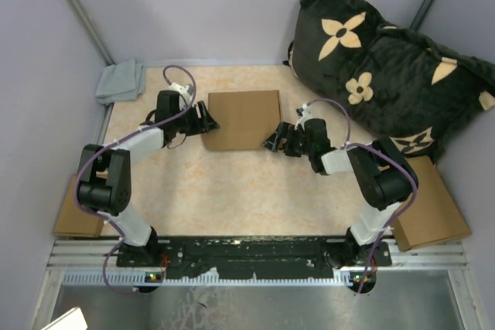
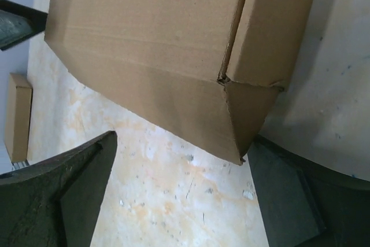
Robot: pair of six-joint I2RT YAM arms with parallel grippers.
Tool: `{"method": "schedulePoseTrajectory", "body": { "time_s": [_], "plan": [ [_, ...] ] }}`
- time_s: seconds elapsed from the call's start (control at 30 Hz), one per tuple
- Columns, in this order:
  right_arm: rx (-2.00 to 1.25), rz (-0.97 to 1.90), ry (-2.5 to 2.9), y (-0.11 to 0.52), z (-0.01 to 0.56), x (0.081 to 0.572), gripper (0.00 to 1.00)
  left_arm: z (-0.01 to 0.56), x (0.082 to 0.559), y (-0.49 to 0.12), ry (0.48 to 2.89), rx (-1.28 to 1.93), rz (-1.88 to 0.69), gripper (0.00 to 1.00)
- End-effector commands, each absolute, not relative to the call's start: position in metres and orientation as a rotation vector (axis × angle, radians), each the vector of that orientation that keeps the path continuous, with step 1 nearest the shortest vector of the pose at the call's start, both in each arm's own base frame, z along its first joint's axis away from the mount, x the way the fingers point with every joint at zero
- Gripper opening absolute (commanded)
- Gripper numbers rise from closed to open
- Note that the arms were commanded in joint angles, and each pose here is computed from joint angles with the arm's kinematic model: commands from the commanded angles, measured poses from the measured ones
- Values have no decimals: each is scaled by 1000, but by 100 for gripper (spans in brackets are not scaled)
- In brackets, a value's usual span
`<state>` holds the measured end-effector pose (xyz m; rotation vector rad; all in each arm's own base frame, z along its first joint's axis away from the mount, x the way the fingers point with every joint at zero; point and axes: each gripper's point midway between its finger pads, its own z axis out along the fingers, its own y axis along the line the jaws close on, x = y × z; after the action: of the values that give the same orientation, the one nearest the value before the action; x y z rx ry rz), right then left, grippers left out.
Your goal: Fold the paper box
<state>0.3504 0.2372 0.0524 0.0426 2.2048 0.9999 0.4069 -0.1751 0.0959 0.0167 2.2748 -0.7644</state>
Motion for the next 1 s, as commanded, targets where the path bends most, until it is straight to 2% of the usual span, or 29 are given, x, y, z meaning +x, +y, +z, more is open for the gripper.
{"method": "schedulePoseTrajectory", "body": {
  "time_s": [0.0,0.13,0.3,0.53,0.67,0.7,0.73,0.83,0.97],
  "plan": [
    [60,1068,2108,244,58,360,92,98,418,-179,2275,-4,-777,67],
    [107,1081,2110,242,68,356,78,78,418,-177,2367,-18,-749,65],
    [135,1068,2097,235,102,347,47,74,410,-172,2398,-59,-725,62],
    [225,1049,2152,229,146,341,35,102,399,-168,2396,-78,-715,59],
    [275,1094,2250,236,157,335,42,112,391,-165,2478,-89,-690,59],
    [272,1096,2264,237,160,334,46,114,390,-164,2497,-82,-681,59],
    [274,1084,2276,236,165,335,55,117,389,-162,2509,-71,-670,60],
    [218,891,2329,220,169,346,73,121,385,-158,2536,-36,-639,64],
    [87,614,2413,200,166,369,80,121,384,-160,2503,15,-654,68]
  ]
}}
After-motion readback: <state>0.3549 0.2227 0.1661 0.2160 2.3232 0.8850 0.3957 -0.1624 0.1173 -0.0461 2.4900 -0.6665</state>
